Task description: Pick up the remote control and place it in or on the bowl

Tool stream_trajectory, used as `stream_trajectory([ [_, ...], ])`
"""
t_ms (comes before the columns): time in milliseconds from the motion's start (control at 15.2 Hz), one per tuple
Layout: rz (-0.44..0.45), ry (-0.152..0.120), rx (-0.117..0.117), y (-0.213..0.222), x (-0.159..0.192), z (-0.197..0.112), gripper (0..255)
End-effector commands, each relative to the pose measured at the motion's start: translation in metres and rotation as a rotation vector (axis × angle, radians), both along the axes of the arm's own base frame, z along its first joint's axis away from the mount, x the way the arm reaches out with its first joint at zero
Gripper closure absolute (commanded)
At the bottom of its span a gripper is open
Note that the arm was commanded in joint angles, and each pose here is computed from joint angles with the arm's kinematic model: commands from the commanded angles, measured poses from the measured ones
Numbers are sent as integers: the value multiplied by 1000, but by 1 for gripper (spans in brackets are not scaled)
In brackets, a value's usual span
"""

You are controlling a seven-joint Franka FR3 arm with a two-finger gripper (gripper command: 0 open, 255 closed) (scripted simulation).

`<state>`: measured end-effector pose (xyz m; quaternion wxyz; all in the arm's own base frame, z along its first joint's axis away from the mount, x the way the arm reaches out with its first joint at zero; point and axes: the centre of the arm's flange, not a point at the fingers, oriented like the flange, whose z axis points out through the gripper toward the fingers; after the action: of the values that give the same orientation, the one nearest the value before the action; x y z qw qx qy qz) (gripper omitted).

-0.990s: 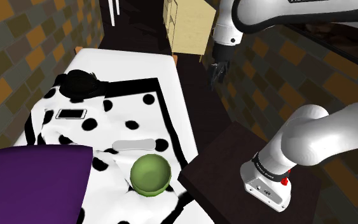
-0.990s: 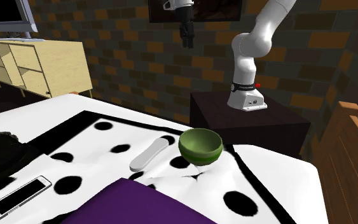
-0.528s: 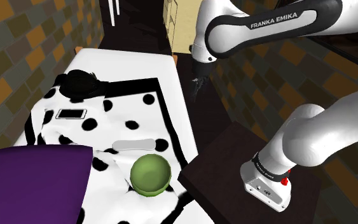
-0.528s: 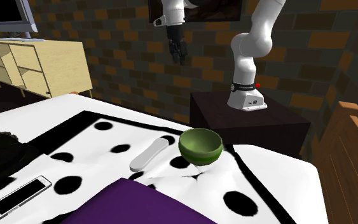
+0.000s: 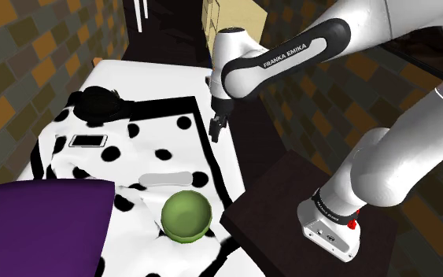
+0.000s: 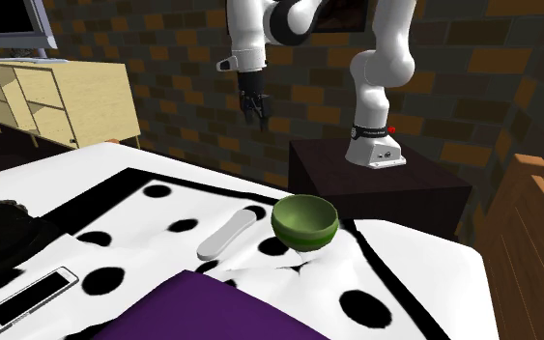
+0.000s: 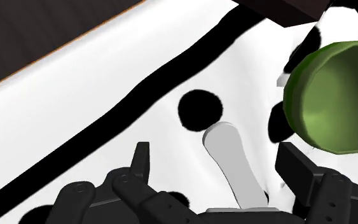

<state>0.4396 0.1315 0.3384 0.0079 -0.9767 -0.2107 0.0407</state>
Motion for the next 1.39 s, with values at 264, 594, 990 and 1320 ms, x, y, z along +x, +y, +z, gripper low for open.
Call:
stream_trajectory([
  [264, 131, -25, 0, 46, 28, -58, 0],
  [594, 239, -44, 0, 84, 49, -106, 0],
  [990, 368, -68, -1, 134, 70, -163, 0],
  [1320, 462, -85, -2, 171, 81, -205, 0],
])
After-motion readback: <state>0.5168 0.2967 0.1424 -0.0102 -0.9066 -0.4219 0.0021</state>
